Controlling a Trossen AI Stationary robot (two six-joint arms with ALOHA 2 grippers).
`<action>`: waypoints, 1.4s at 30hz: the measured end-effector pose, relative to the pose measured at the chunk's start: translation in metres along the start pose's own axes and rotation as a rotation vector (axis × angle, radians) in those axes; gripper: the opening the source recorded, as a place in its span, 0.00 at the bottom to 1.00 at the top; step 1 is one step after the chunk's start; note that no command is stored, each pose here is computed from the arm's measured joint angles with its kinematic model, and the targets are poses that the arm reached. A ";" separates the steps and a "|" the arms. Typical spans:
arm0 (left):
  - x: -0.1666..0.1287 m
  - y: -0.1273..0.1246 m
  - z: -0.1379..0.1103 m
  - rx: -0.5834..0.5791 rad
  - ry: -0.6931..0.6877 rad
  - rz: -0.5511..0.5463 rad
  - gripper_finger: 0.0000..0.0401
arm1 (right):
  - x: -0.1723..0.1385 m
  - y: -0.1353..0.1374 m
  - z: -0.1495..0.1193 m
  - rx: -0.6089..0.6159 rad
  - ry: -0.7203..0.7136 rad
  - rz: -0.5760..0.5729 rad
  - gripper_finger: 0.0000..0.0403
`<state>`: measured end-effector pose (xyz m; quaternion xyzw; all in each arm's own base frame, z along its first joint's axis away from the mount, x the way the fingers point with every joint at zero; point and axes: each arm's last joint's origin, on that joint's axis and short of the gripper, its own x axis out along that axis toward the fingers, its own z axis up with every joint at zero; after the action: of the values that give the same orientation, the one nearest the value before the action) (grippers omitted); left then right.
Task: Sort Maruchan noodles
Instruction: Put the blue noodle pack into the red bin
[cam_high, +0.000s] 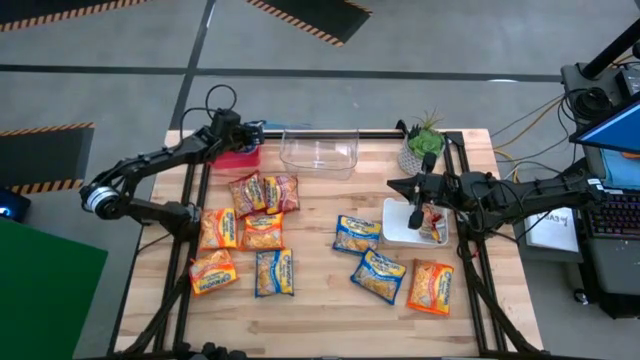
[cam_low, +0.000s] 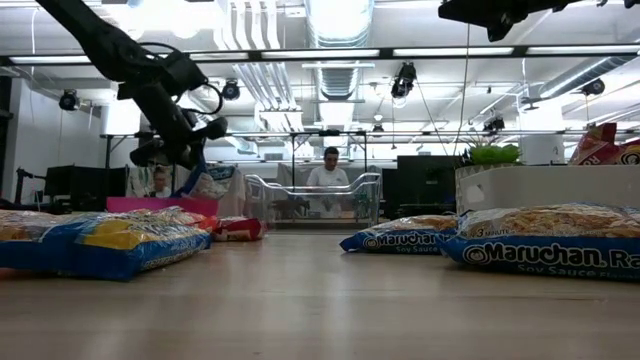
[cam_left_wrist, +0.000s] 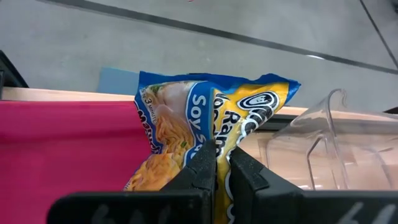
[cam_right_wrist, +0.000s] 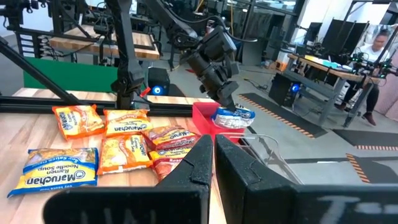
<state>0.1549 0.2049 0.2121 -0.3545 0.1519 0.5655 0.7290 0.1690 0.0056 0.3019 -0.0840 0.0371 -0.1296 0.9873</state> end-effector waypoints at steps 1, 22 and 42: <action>0.001 0.001 -0.001 -0.004 -0.001 -0.001 0.01 | 0.000 0.000 0.000 0.000 0.000 0.000 0.02; 0.002 0.004 -0.008 -0.063 0.039 0.028 0.03 | 0.000 0.000 0.000 0.001 -0.002 0.000 0.02; -0.012 0.002 0.001 0.072 -0.033 -0.007 0.33 | 0.000 0.000 0.001 -0.002 -0.006 -0.001 0.02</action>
<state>0.1493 0.1972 0.2201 -0.3191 0.1591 0.5629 0.7456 0.1688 0.0056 0.3028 -0.0852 0.0344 -0.1298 0.9873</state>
